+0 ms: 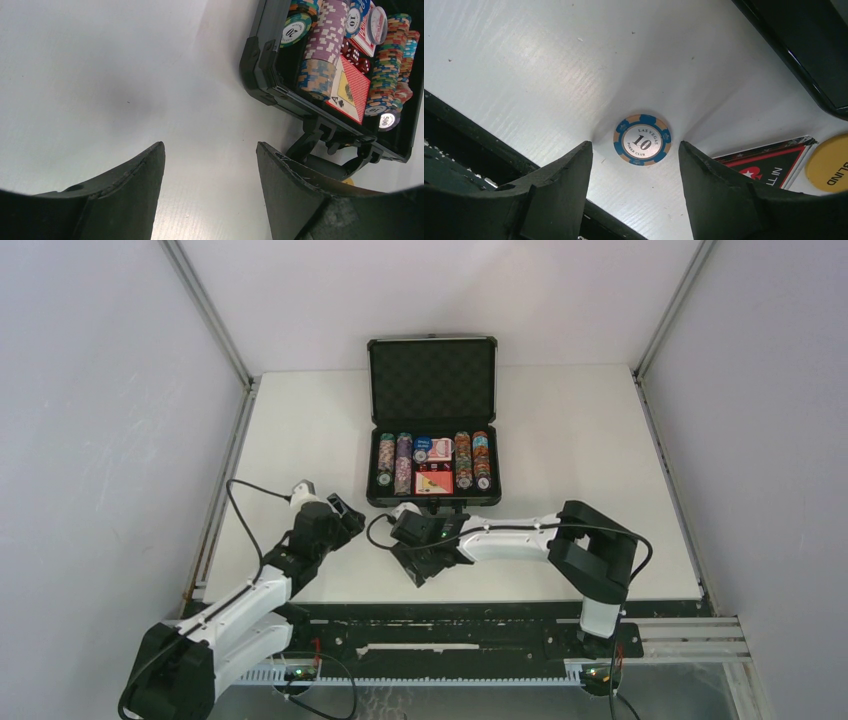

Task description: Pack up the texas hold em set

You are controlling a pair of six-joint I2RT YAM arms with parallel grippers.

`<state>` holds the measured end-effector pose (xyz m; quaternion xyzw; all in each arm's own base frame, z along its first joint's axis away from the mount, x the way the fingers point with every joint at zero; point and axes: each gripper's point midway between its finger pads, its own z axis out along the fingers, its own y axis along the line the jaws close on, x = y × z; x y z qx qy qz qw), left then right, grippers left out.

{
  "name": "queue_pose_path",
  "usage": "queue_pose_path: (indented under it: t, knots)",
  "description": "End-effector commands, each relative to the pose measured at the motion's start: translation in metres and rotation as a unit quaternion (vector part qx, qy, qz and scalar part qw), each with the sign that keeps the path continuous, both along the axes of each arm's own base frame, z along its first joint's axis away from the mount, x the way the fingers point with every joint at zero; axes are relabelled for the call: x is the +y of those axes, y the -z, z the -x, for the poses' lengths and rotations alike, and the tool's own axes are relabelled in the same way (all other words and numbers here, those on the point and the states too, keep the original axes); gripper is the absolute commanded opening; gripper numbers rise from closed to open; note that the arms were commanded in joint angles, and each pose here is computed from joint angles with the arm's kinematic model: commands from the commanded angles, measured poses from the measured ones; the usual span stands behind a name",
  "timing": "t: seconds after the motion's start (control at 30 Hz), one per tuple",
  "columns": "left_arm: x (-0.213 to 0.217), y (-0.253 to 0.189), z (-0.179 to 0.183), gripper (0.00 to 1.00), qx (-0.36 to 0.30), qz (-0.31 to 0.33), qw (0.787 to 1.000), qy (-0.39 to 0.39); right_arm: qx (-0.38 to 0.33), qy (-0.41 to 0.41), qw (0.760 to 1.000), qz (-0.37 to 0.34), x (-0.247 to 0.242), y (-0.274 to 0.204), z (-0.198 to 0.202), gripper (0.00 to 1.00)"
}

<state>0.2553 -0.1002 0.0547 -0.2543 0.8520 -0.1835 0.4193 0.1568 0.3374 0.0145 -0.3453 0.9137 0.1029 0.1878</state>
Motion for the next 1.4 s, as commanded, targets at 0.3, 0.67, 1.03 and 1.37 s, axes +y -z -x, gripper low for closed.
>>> queue_pose_path:
  t: [0.3,0.67,1.03,1.37]
  knots:
    - [-0.007,-0.023,-0.011,0.72,-0.034,0.006,0.999,0.013,0.043,-0.009,0.999,0.029,-0.001,-0.001,0.001,0.68]
    - [-0.007,-0.022,-0.011,0.72,-0.032,0.004,0.999,0.013,0.072,-0.006,0.996,0.058,-0.008,0.005,0.001,0.66]
    - [-0.006,-0.021,-0.011,0.72,-0.030,0.002,0.999,0.012,0.080,-0.006,0.994,0.068,-0.008,0.011,0.001,0.66]
    - [-0.006,-0.021,-0.011,0.72,-0.030,0.002,0.999,0.012,0.059,0.006,0.995,0.082,-0.003,0.016,0.000,0.64]
